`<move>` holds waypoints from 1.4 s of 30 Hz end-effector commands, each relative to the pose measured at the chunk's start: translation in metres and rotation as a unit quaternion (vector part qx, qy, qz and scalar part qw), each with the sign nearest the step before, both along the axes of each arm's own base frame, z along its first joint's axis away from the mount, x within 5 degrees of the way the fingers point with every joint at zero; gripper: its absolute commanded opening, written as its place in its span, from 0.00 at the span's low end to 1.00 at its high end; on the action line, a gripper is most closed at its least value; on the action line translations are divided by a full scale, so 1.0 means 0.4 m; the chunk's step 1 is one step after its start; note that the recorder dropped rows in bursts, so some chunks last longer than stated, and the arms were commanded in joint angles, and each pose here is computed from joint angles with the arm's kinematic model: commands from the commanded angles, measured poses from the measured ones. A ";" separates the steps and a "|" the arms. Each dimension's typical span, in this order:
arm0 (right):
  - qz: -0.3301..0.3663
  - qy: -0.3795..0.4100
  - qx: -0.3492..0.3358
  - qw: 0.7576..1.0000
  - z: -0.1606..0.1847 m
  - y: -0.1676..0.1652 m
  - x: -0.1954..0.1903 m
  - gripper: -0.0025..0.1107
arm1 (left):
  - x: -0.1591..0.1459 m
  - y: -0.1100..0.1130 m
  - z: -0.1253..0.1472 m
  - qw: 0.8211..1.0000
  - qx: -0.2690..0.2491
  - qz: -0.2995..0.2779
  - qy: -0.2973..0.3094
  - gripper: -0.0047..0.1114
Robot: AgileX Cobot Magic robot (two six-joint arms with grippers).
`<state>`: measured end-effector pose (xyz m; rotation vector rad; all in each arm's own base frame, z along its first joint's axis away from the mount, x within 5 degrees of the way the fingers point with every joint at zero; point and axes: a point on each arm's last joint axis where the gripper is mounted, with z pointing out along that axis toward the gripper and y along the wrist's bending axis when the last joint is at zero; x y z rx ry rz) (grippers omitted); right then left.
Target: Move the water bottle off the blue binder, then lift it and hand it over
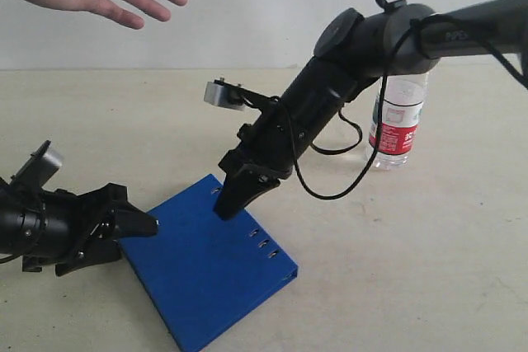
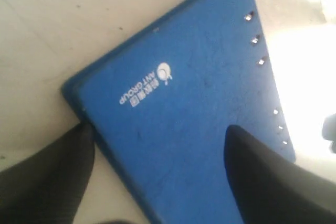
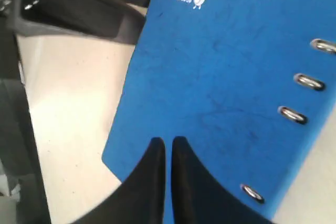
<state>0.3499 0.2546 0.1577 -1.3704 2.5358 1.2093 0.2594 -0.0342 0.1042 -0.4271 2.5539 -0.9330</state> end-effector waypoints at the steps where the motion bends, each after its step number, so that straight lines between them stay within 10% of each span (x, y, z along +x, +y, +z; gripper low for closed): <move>1: 0.009 -0.037 -0.042 0.998 0.046 -0.042 0.004 0.06 | -0.015 0.015 0.007 0.999 0.041 0.014 -0.001 0.61; 10: -0.021 -0.004 -0.112 0.993 0.001 -0.060 0.007 0.53 | -0.106 -0.006 0.015 1.000 0.001 0.008 0.020 0.61; 27: -0.090 0.016 -0.131 0.987 -0.125 -0.048 0.041 0.54 | -0.113 -0.007 0.012 1.000 -0.003 0.010 0.026 0.61; 42: -0.087 0.096 0.064 0.989 -0.006 0.025 0.010 0.50 | -0.083 -0.005 0.028 1.000 0.004 0.002 -0.001 0.61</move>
